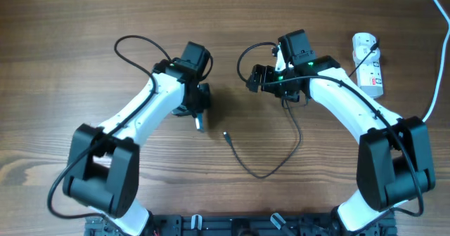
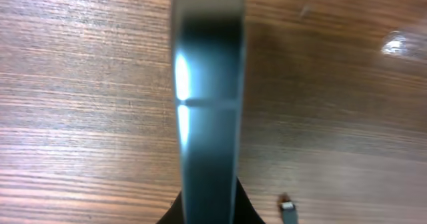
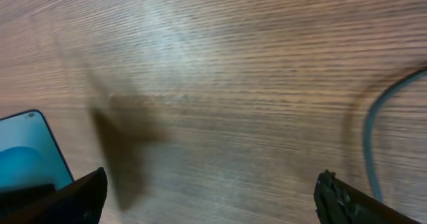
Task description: Plug charger to phone and switch on socket
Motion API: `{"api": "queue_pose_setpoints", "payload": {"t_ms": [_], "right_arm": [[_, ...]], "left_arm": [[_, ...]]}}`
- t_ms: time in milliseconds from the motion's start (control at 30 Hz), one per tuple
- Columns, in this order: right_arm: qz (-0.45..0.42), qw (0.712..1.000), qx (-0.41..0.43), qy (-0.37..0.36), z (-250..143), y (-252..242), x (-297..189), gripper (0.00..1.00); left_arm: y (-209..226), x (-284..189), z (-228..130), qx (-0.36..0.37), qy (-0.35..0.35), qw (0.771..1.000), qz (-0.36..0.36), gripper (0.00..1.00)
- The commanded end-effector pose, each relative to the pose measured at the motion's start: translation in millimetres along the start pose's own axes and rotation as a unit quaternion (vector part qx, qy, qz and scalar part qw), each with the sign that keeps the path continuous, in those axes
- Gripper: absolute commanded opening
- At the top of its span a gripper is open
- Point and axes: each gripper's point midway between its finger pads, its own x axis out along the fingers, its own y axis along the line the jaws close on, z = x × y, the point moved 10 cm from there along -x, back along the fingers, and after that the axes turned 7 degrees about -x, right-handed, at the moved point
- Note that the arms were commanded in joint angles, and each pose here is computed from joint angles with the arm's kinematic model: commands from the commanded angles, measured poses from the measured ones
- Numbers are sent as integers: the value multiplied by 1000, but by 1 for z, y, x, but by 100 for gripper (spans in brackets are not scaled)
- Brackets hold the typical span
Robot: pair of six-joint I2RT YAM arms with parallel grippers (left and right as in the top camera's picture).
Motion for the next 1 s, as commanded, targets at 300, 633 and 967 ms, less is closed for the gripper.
{"api": "queue_pose_setpoints", "payload": {"t_ms": [300, 633, 967], "right_arm": [[-19, 1000, -4, -15, 3, -1, -3, 100], [-19, 1000, -4, -15, 3, -1, -3, 100], [-19, 1000, -4, -15, 3, -1, -3, 100]], "left_arm": [[-12, 24, -7, 1, 4, 1000, 28, 13], [-13, 25, -5, 1, -3, 1000, 22, 15], [-14, 24, -4, 1, -6, 1000, 19, 4]]}}
